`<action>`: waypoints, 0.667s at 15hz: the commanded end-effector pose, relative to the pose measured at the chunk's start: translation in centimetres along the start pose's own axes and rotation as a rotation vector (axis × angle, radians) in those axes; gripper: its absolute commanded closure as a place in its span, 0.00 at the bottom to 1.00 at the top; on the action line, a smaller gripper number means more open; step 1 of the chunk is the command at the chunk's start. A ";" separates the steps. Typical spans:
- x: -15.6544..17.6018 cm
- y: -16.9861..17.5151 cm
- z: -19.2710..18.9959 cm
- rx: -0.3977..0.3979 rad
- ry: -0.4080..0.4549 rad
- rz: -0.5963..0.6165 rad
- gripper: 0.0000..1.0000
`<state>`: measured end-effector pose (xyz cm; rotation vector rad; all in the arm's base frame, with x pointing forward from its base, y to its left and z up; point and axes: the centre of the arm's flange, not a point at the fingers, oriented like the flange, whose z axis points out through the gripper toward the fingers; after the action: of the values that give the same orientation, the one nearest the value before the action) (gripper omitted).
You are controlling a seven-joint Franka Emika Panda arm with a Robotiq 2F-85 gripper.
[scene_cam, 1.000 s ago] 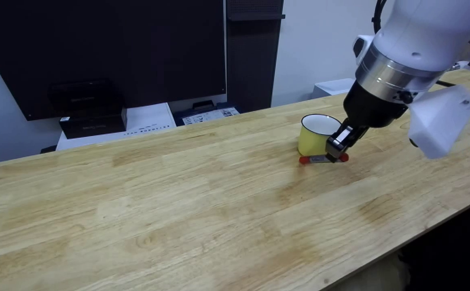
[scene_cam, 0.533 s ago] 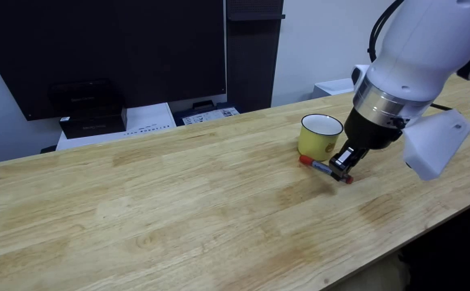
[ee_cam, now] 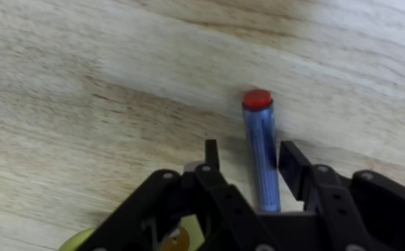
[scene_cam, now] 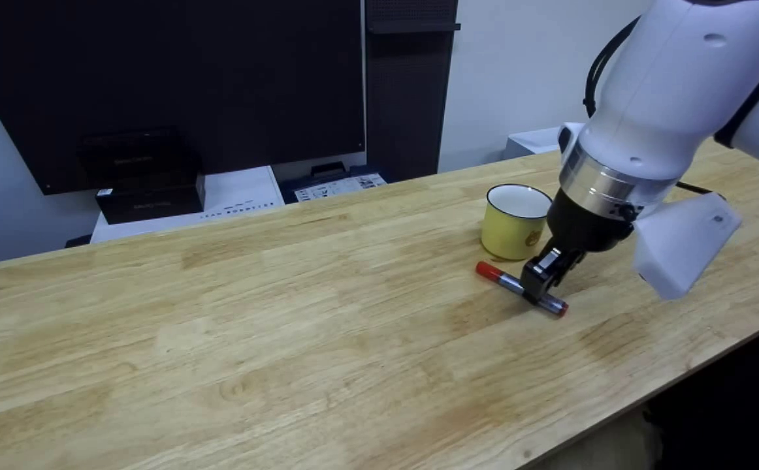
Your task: Remove the red marker from the yellow mug
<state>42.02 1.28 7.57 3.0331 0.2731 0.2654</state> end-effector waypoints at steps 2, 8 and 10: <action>1.1 0.6 -3.0 0.023 0.082 0.018 0.13; 0.5 0.5 -8.6 0.043 0.023 0.016 0.00; -0.6 0.2 -9.8 0.043 -0.016 0.032 0.00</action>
<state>39.75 1.40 11.85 3.0834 0.2640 0.3153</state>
